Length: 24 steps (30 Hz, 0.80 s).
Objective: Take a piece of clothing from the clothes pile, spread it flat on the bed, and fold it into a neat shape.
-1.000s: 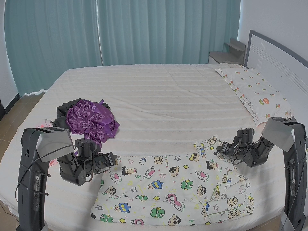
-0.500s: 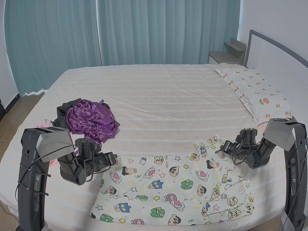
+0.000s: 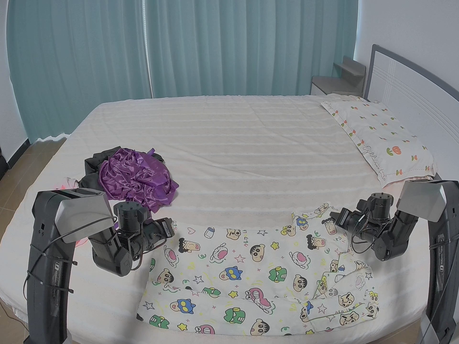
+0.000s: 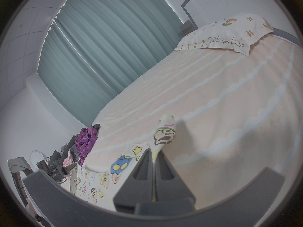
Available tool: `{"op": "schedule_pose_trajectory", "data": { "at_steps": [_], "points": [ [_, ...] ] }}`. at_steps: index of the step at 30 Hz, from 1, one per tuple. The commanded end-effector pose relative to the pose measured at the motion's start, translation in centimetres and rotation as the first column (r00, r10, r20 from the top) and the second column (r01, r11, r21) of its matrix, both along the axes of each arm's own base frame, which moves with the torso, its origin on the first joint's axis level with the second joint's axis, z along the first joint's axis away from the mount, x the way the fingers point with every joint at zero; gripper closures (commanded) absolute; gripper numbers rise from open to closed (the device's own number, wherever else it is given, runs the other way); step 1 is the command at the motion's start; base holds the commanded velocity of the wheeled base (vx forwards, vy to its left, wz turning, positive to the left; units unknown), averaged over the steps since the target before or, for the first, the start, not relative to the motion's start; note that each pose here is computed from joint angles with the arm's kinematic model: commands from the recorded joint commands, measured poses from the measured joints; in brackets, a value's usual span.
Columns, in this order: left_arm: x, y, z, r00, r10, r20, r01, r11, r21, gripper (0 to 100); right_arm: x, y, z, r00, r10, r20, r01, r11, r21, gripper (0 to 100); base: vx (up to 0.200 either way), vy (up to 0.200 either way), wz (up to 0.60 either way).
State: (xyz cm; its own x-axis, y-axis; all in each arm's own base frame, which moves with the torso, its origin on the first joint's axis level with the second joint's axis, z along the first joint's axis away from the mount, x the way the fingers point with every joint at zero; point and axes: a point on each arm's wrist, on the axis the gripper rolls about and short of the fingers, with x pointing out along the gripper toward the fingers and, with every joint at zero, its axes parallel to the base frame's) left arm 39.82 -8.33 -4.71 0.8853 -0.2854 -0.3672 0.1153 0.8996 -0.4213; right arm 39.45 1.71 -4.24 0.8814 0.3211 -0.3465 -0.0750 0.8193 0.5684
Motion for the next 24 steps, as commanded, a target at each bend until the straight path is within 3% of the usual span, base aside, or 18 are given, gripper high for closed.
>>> {"op": "schedule_pose_trajectory", "data": {
  "at_steps": [1,9,15,24],
  "points": [
    [-0.2,-0.9,1.8,0.999,-0.014,0.042,0.014,1.0,-0.001,100,-0.8,-0.4,1.2,0.999,-0.001,0.034,0.001,1.0,0.004,100,0.0,0.0,0.0],
    [-0.6,-0.6,1.5,0.999,0.024,0.035,-0.026,0.999,0.04,100,-1.3,-1.0,2.4,0.998,-0.009,0.069,0.009,1.0,0.007,100,0.0,0.0,0.0],
    [-1.7,-0.4,2.4,0.996,0.037,0.079,-0.04,0.999,0.035,100,-3.0,-1.1,3.2,0.995,0.008,0.101,-0.009,1.0,0.013,100,0.0,0.0,0.0],
    [-4.6,0.0,2.9,0.997,0.02,0.076,-0.025,0.998,0.058,100,-6.1,-0.9,3.3,0.996,0.047,0.081,-0.048,0.999,0.01,100,0.0,0.0,0.0]
  ]
}}
